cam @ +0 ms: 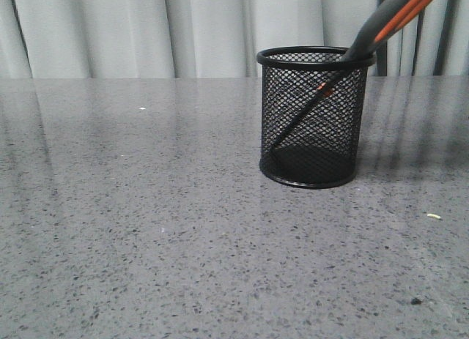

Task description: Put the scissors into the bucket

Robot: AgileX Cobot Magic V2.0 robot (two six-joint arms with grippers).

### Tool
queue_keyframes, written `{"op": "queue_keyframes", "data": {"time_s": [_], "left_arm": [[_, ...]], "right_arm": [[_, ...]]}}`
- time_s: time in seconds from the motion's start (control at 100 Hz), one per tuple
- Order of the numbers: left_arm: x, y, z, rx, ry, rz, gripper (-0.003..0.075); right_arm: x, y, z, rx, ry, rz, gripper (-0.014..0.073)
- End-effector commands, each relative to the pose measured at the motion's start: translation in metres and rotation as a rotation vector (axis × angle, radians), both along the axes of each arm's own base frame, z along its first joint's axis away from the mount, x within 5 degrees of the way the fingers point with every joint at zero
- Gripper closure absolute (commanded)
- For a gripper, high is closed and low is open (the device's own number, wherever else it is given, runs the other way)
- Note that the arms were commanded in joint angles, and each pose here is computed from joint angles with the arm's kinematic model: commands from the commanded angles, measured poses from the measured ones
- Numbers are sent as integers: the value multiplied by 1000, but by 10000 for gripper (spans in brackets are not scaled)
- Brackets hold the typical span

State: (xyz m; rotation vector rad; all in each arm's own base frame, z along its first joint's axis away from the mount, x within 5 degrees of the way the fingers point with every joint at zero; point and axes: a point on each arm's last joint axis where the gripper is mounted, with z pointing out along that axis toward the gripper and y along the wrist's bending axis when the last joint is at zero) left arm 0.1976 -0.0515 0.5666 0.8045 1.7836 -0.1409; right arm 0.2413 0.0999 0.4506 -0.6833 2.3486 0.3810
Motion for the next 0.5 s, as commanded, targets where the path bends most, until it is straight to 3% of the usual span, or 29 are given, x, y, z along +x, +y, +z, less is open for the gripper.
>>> {"op": "queue_keyframes", "data": {"time_s": [0.0, 0.11, 0.21, 0.28, 0.33, 0.36, 0.49], "left_arm": [[-9, -2, 15, -64, -83, -7, 407], [-11, -2, 15, -66, -80, -13, 407], [-11, -2, 14, -64, -77, -14, 449], [-11, -2, 13, -60, -67, -17, 554], [-12, -2, 12, -55, -57, -21, 673], [-12, -2, 12, -53, -51, -23, 741], [-11, -2, 7, -68, -44, -12, 740]], "right_arm": [[-17, -7, 36, 24, -145, -17, 200], [-26, -11, 53, 62, -245, -34, 279], [-36, -13, 62, 116, -325, -44, 443], [-43, -15, 67, 163, -390, -56, 580], [-49, -17, 69, 200, -447, -72, 670], [-54, -19, 71, 225, -489, -84, 664], [-70, -30, 63, 319, -675, -160, 661]]}}
